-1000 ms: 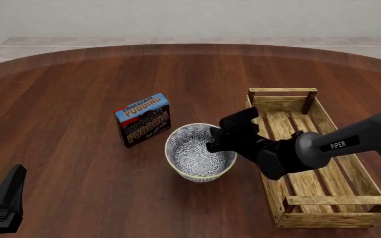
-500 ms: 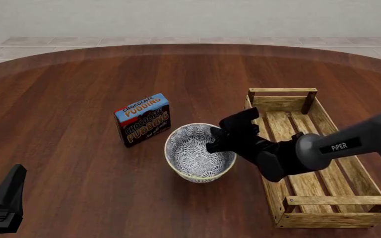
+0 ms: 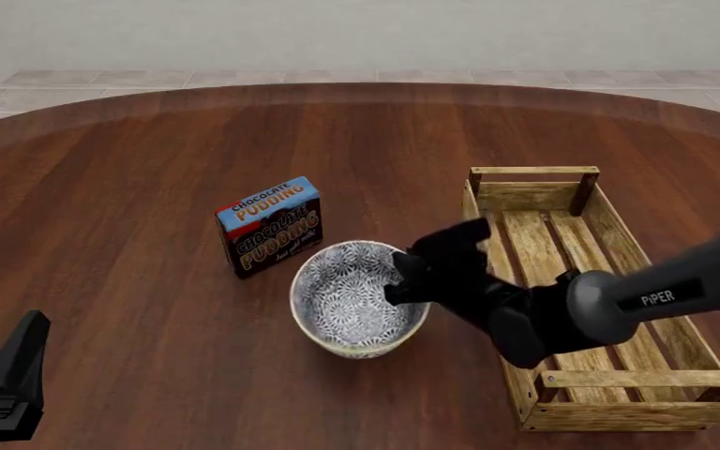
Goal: Pick up the bowl on the left and put it in the tray.
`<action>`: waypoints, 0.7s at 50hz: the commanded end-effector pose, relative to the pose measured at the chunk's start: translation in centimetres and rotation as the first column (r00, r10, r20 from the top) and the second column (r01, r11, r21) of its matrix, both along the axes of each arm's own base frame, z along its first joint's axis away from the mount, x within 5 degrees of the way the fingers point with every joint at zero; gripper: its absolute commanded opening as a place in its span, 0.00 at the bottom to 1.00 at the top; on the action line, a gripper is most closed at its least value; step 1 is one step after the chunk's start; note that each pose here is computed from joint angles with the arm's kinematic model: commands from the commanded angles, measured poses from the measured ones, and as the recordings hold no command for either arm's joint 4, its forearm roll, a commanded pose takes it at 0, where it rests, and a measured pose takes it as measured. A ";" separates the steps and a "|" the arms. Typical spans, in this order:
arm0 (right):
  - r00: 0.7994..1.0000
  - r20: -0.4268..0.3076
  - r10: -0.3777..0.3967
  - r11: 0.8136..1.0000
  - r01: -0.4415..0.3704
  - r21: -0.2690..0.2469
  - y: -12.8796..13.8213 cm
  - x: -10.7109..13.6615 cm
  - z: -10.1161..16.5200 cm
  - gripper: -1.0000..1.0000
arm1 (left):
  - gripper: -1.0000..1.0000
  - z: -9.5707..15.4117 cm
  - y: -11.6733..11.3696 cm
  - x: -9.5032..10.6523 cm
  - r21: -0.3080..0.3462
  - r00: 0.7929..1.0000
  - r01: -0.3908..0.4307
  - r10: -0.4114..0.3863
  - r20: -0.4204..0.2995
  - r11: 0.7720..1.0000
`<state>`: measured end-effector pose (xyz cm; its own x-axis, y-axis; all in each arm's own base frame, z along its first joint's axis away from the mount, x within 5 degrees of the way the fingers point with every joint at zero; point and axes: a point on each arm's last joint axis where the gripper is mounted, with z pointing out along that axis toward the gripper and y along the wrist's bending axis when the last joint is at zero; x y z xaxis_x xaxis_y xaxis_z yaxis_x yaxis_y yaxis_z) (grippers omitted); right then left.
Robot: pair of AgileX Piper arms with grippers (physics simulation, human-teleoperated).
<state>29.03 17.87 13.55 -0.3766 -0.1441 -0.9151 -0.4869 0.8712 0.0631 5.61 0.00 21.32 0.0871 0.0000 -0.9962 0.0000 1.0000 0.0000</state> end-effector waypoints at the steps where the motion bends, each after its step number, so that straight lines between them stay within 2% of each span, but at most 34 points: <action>1: 0.998 -0.040 0.055 0.998 -0.054 0.021 0.7 -2.4 -0.4 0.00 | 1.00 0.0 0.0 0.0 0.000 1.000 0.000 0.000 0.000 1.000; 19: 0.997 -0.022 0.076 0.994 -0.074 0.079 0.6 -4.6 1.8 0.00 | 1.00 0.0 0.0 0.0 0.000 1.000 0.000 0.000 0.000 1.000; 35: 0.995 -0.036 0.096 0.989 -0.091 0.114 0.7 -6.0 1.8 0.00 | 1.00 0.0 0.0 0.0 0.000 1.000 0.000 0.000 0.000 1.000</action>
<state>24.34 18.37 15.92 -0.3762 -0.0708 -0.9238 -0.5402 0.8268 0.1567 5.61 0.00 21.32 0.0871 0.0000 -0.9962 0.0000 1.0000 0.0000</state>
